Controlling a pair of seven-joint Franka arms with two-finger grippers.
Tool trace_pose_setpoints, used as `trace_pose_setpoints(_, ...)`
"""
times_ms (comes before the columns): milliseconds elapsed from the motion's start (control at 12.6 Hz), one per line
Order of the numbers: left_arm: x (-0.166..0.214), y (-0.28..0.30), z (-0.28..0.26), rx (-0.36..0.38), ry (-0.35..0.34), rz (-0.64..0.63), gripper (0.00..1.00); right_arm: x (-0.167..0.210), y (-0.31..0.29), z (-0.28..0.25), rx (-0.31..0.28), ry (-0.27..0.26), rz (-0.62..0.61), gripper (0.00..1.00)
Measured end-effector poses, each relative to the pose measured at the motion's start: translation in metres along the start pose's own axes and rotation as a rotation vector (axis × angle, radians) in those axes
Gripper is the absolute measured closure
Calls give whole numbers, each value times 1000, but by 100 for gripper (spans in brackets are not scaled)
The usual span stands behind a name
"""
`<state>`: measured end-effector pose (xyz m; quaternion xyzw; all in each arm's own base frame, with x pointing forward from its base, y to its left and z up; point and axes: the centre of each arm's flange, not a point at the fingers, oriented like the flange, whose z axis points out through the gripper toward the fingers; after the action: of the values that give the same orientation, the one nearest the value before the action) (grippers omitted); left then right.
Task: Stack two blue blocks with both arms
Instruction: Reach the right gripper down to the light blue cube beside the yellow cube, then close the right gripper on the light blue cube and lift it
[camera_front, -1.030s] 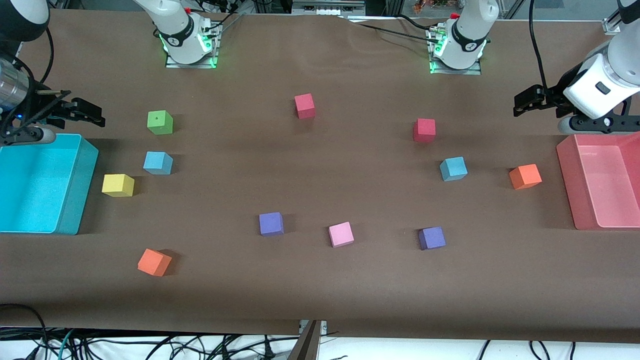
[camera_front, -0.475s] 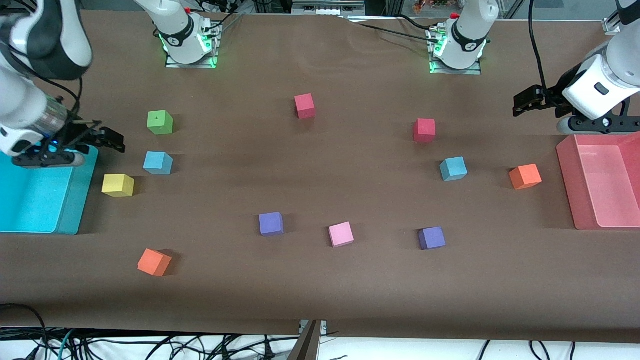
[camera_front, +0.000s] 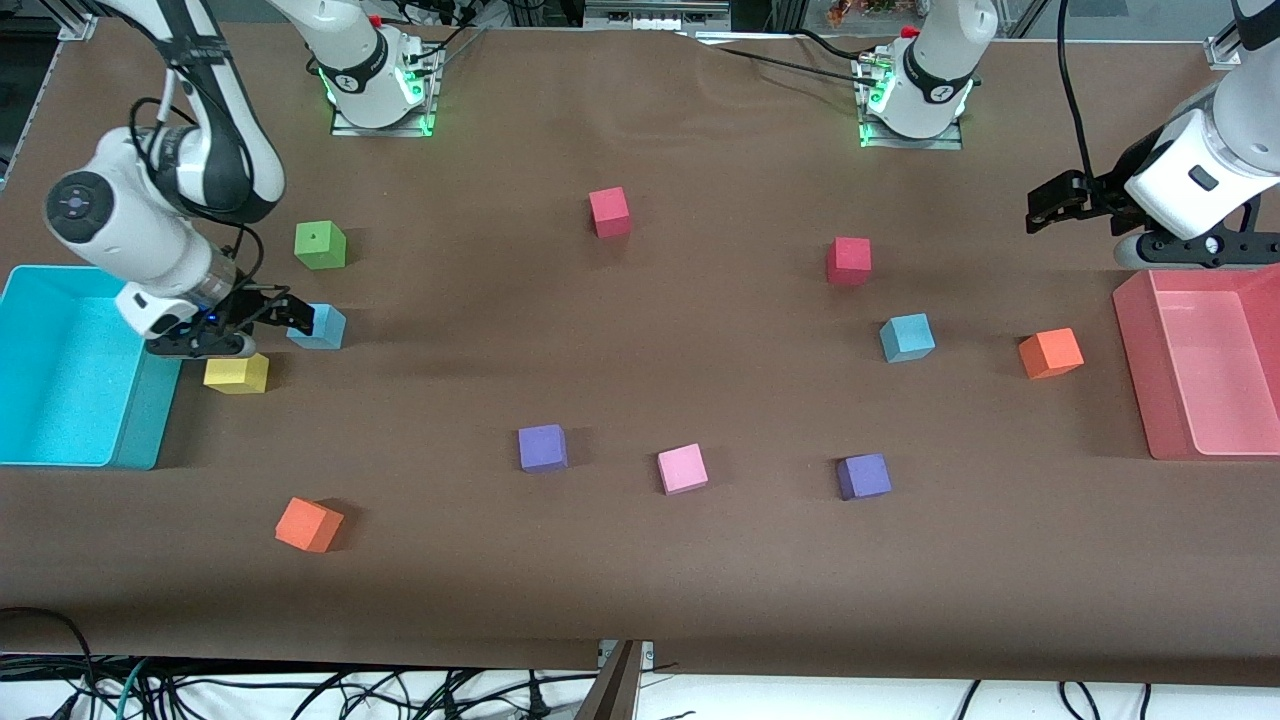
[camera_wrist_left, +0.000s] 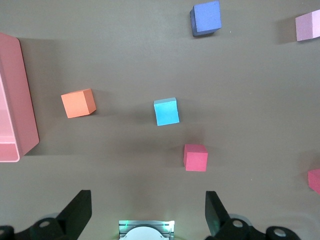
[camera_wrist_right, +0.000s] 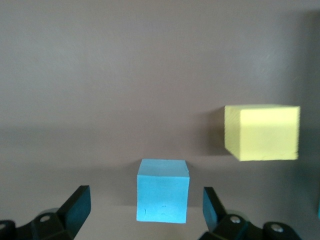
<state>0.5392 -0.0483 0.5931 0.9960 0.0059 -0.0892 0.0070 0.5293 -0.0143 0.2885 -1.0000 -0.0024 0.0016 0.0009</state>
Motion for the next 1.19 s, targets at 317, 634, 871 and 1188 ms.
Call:
trace_pose_setpoints(317,0,-2,0,0,-1,3,0,-10,0,35,-2,-16,29,1)
trace_pose_setpoints(634,1,-8,0,-2,-2,16,0,-22,0,57,-4,-13,29,1)
trace_pose_setpoints(871,1,-8,0,-2,-2,19,0,-26,0,63,-8,-16,22,1)
trace_pose_setpoints(1188,1,-8,0,-2,-2,19,0,-33,-1,72,-14,-25,13,1)
